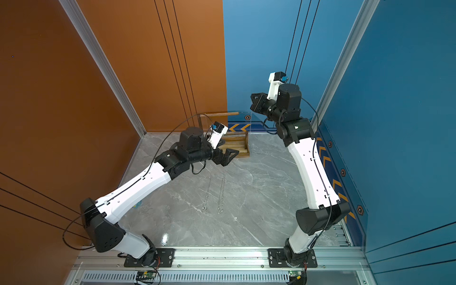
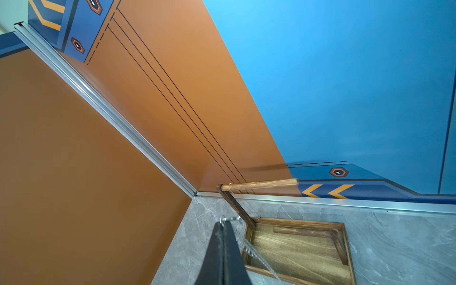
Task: Take the necklace off the jewelry display stand
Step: Take off the necklace from the stand, then place the necklace at the center of the board.
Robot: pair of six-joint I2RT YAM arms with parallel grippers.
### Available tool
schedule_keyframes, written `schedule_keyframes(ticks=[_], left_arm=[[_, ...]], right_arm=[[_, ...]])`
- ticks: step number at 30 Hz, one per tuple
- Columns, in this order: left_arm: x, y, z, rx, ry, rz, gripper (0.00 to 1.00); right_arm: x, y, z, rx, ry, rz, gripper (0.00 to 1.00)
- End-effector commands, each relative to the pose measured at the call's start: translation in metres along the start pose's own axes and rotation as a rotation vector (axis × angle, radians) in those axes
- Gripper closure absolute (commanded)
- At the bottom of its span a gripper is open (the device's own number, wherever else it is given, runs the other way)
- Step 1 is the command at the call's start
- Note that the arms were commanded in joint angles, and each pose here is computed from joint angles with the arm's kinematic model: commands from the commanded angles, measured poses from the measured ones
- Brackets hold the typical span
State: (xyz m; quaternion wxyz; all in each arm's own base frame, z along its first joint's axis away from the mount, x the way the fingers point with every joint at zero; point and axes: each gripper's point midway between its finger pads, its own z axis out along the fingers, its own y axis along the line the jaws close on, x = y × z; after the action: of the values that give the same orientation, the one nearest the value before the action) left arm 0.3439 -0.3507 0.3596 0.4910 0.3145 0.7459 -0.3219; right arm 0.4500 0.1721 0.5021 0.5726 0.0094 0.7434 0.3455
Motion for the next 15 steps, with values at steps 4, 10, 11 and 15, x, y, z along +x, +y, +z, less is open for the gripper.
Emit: schedule_keyframes(ticks=[4, 10, 11, 15], left_arm=[[-0.019, -0.015, 0.012, 0.145, -0.034, 0.02, 0.18], [-0.013, -0.01, 0.018, 0.168, -0.016, -0.001, 0.27], [-0.011, -0.011, 0.019, 0.174, -0.011, -0.003, 0.27], [-0.011, -0.014, 0.023, 0.195, -0.005, -0.013, 0.34]], right_arm=[[0.016, 0.013, -0.019, -0.034, 0.024, -0.028, 1.0], [0.027, 0.018, -0.033, -0.044, 0.035, -0.038, 1.0], [0.029, 0.02, -0.036, -0.047, 0.036, -0.04, 1.0], [0.041, 0.019, -0.043, -0.049, 0.056, -0.036, 1.0]])
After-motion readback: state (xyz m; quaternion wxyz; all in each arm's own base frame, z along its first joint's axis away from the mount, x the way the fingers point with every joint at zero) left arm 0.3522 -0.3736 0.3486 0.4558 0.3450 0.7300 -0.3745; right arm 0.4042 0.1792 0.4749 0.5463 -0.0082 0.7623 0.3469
